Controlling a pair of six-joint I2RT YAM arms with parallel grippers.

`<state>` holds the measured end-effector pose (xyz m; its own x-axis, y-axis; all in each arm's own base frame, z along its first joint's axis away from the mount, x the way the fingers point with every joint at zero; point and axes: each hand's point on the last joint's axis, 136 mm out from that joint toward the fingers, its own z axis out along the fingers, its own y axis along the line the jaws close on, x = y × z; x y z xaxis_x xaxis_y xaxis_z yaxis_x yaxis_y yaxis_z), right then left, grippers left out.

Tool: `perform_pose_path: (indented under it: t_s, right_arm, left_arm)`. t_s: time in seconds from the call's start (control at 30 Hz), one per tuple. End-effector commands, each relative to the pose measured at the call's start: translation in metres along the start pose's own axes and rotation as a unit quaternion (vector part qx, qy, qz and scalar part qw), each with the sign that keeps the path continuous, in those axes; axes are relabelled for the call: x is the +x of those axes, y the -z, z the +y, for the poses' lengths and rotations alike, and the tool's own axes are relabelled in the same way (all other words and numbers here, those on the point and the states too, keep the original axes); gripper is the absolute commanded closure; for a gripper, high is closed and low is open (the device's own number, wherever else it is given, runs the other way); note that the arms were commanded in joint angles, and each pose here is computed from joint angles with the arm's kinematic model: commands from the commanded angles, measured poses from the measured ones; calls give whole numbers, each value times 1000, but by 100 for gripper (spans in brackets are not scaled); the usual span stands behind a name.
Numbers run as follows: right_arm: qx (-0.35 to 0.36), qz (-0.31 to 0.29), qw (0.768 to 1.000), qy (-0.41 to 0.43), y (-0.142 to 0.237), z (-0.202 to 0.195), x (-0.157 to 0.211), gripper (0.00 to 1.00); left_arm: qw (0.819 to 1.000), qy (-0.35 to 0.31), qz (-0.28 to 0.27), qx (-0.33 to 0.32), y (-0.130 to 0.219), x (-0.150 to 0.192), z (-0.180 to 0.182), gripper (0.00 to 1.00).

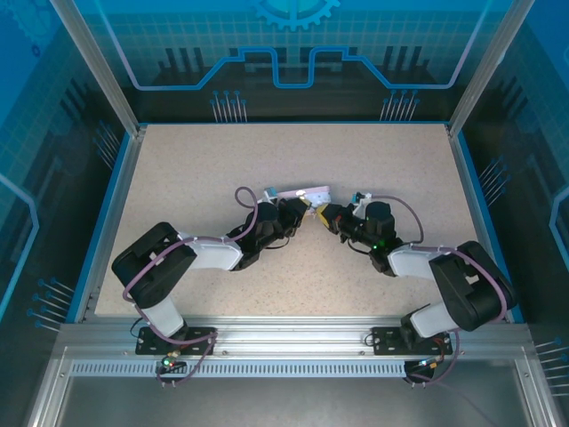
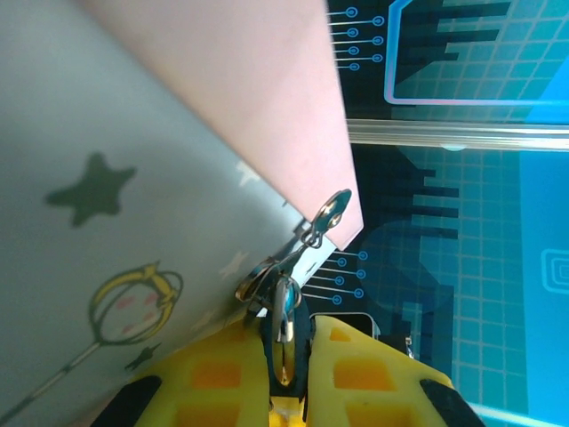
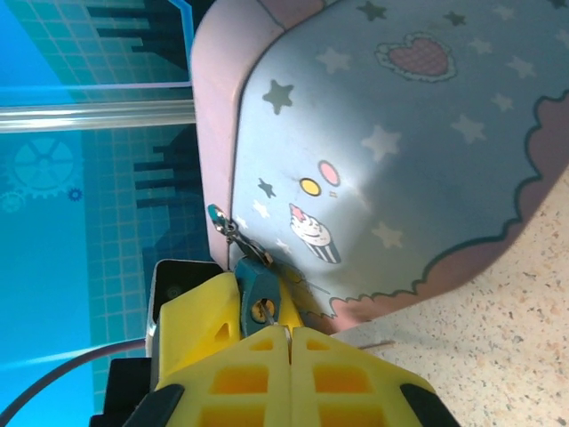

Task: Unlock a padlock with a key

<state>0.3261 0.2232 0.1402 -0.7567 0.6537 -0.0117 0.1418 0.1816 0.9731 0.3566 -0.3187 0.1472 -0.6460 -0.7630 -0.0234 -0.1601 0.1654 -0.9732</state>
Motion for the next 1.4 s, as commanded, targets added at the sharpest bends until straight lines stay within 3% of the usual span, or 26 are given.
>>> perform_pose_path:
  t_s: [0.0,0.27,0.83,1.2,1.37]
  right_arm:
    - [3,13,1000,-3,3,11,15,100]
    - [-8,22,999,-30,-2,13,16,100]
    - [-4,27,999,17,-12,19,-8,100]
    - [35,57,990,127,-11,31,-3,100]
    - [20,61,993,101,-15,28,-5,100]
  left_arm:
    - [992,-5,61,106,3,37,-72,100]
    - [992,-7,65,108,0,39,-74,100]
    - [994,-6,80,81,8,43,-52,100]
    - [993,-6,86,82,6,45,-54,100]
    - [993,-6,88,83,5,46,-54,100]
